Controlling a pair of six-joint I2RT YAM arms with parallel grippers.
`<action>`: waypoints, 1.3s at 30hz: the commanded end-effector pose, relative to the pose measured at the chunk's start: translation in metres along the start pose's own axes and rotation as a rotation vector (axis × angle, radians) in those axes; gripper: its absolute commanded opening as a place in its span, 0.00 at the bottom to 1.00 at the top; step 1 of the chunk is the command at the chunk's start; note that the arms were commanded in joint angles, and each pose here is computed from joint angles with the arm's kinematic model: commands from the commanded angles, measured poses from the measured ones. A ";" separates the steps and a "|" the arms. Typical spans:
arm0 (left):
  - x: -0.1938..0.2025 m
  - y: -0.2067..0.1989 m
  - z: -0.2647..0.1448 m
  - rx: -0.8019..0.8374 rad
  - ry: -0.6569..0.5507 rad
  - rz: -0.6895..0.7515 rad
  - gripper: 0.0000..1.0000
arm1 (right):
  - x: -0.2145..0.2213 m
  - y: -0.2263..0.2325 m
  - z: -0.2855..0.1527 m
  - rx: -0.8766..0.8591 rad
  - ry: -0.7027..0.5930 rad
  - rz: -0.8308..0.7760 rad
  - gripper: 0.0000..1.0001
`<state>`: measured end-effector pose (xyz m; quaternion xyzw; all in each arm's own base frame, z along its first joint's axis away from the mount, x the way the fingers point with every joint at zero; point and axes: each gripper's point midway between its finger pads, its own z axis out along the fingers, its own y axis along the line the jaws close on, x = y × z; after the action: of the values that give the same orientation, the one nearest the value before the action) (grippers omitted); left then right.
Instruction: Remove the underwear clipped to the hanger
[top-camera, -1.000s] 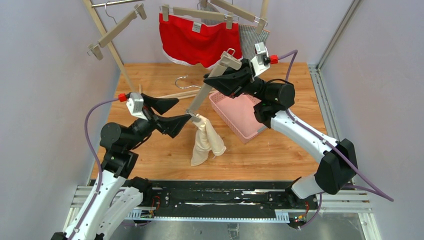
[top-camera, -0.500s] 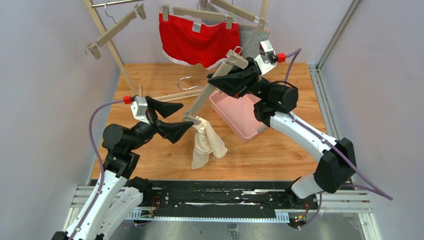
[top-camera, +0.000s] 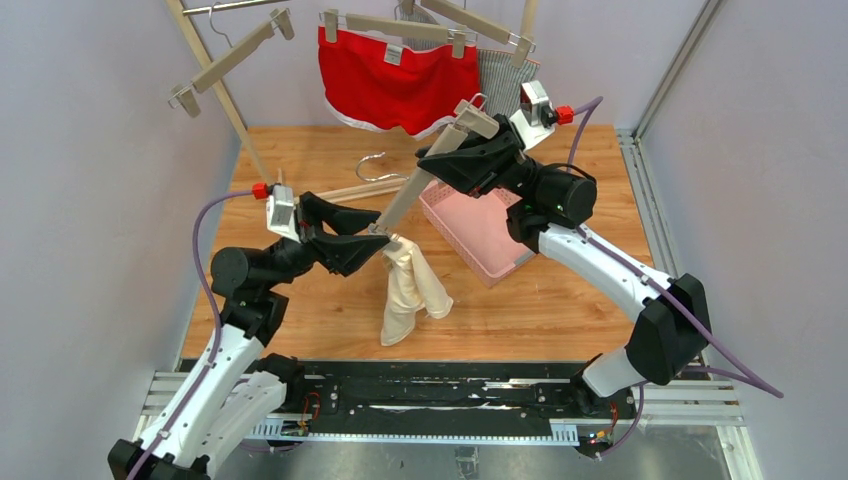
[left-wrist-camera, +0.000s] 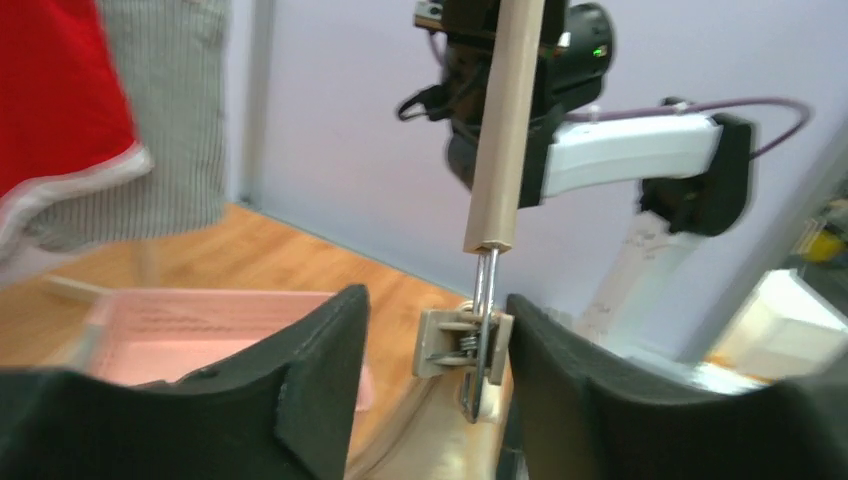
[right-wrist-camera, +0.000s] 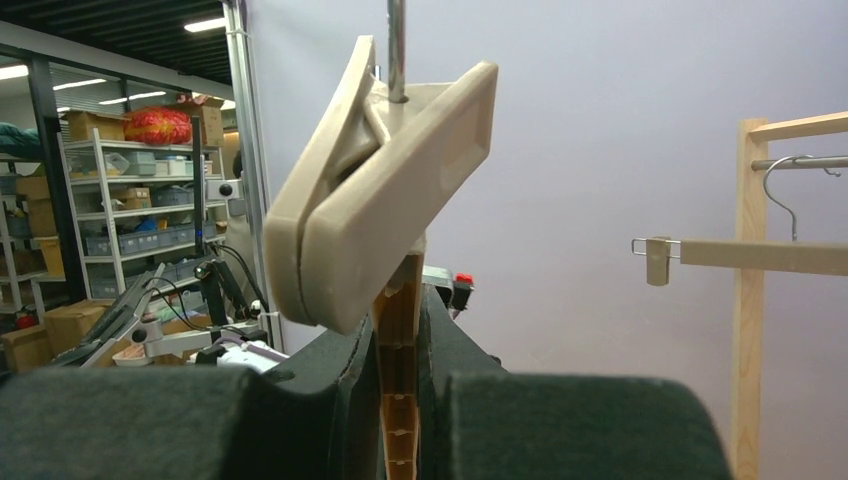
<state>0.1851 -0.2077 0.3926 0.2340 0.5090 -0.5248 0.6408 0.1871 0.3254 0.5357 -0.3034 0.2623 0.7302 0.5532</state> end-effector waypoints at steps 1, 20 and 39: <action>0.001 -0.018 0.003 0.136 -0.007 -0.040 0.45 | -0.014 0.015 0.008 -0.056 -0.052 -0.033 0.00; -0.032 -0.021 0.010 0.094 -0.061 0.022 0.77 | -0.013 0.018 0.008 -0.068 -0.034 -0.025 0.01; -0.033 -0.015 0.023 0.117 -0.025 0.015 0.57 | -0.015 0.019 0.017 -0.089 -0.034 -0.031 0.01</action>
<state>0.1892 -0.2190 0.4211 0.2507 0.4856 -0.5565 0.6258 0.1866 0.3282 0.5409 -0.3073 0.2571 0.7353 0.5466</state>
